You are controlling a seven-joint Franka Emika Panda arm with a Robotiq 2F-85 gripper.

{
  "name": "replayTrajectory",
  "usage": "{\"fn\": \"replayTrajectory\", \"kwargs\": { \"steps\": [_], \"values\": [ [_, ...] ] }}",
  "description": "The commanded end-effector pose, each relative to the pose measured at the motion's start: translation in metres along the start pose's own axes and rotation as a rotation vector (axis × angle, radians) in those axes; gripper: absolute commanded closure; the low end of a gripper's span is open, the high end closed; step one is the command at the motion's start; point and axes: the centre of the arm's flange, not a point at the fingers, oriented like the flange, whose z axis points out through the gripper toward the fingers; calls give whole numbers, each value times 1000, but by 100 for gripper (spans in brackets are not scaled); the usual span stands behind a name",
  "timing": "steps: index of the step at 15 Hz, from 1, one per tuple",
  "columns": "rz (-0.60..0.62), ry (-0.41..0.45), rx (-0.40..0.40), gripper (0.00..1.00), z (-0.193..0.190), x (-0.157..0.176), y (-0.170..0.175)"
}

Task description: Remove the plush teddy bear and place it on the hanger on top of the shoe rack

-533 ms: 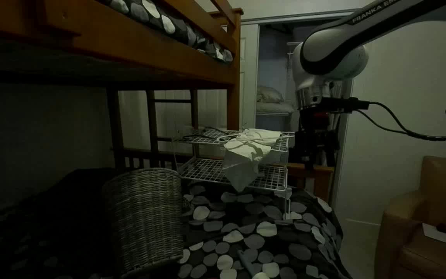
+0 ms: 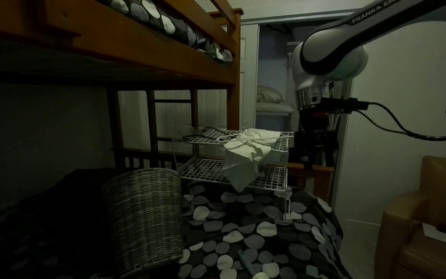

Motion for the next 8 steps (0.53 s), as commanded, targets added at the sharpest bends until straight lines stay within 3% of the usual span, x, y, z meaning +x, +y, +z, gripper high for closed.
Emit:
{"fn": "replayTrajectory", "kwargs": {
  "steps": [1,3,8],
  "values": [
    [-86,-8,109,0,43,60,-29],
    [-187,-12,128,0,67,75,-60],
    [-478,-26,54,0,134,111,-165]
  ]
}}
